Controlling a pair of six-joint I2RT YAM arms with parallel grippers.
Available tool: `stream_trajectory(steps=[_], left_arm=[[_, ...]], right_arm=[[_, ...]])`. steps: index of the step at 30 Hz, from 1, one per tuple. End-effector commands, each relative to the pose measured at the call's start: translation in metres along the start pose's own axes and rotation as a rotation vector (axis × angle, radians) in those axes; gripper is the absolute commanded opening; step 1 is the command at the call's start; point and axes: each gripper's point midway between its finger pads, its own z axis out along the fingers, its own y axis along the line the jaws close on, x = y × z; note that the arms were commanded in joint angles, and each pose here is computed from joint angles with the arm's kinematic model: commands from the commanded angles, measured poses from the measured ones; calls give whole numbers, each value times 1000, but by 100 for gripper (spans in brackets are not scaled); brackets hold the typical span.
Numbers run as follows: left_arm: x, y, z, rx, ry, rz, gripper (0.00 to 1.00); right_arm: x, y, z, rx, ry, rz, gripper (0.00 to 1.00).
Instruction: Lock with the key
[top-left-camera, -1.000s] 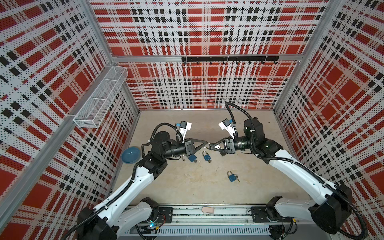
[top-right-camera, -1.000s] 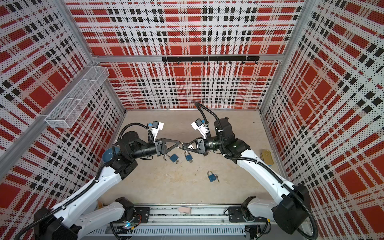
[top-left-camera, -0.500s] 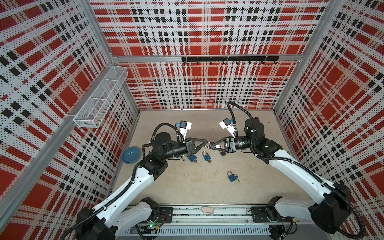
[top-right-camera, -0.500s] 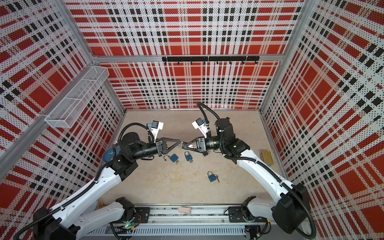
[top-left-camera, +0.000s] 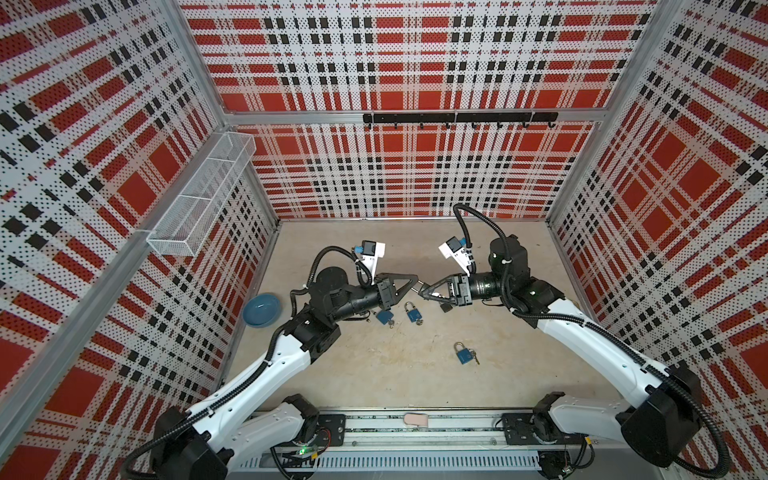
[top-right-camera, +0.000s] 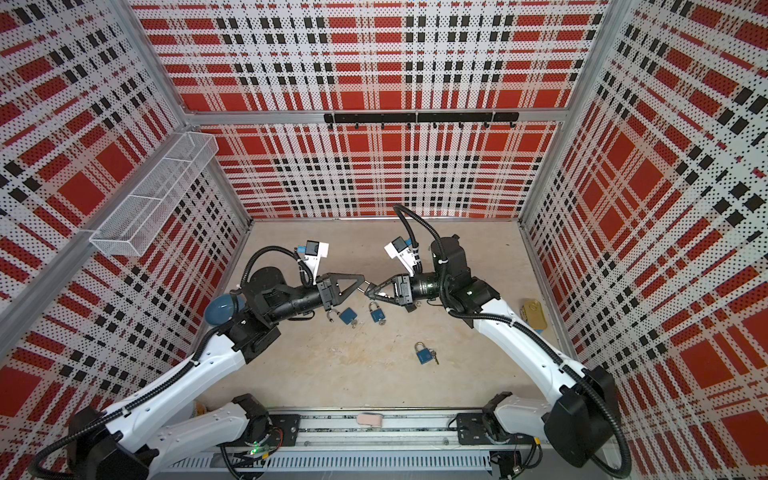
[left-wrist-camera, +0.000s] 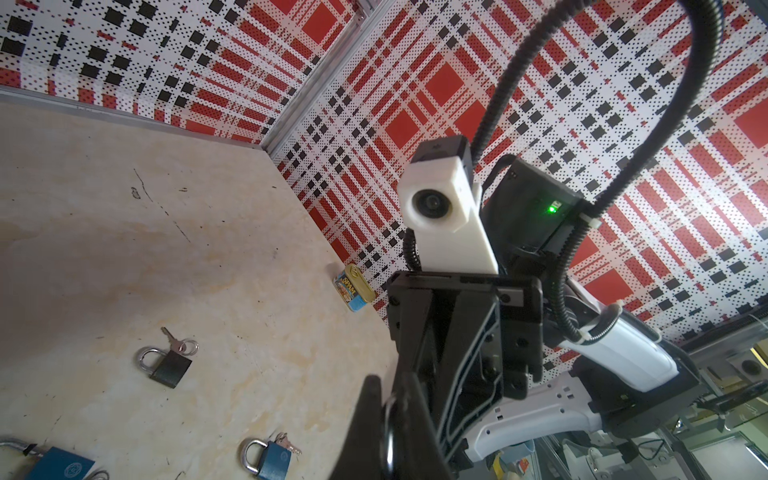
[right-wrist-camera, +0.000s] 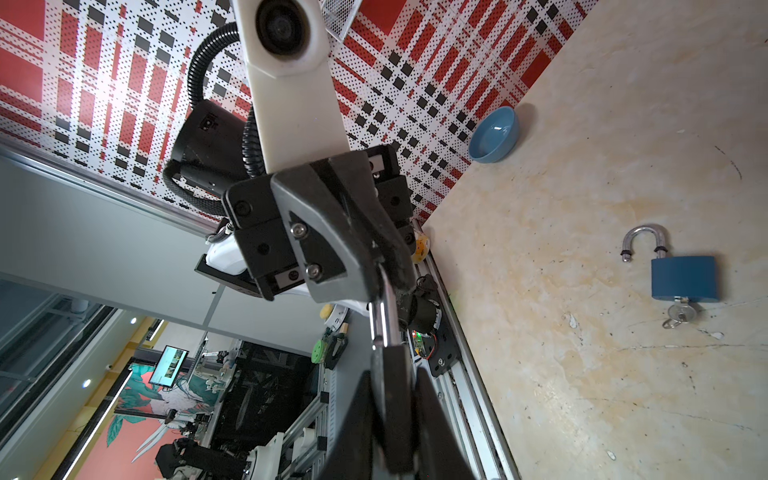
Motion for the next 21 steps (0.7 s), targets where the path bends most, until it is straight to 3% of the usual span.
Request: stream_trajectory(steps=[1,7,21], left_arm=[[62,11,13,-1,212,-72,0],[62,13,8,-10,197,-69,0],[37,25,-13,-36,116,-34,0]], right_arm=[[-20,41,4,-66,-66,-224,0],[-20,43,0,-38,-73,-247,0],[-18,69,-1,-224,-55,-196,0]])
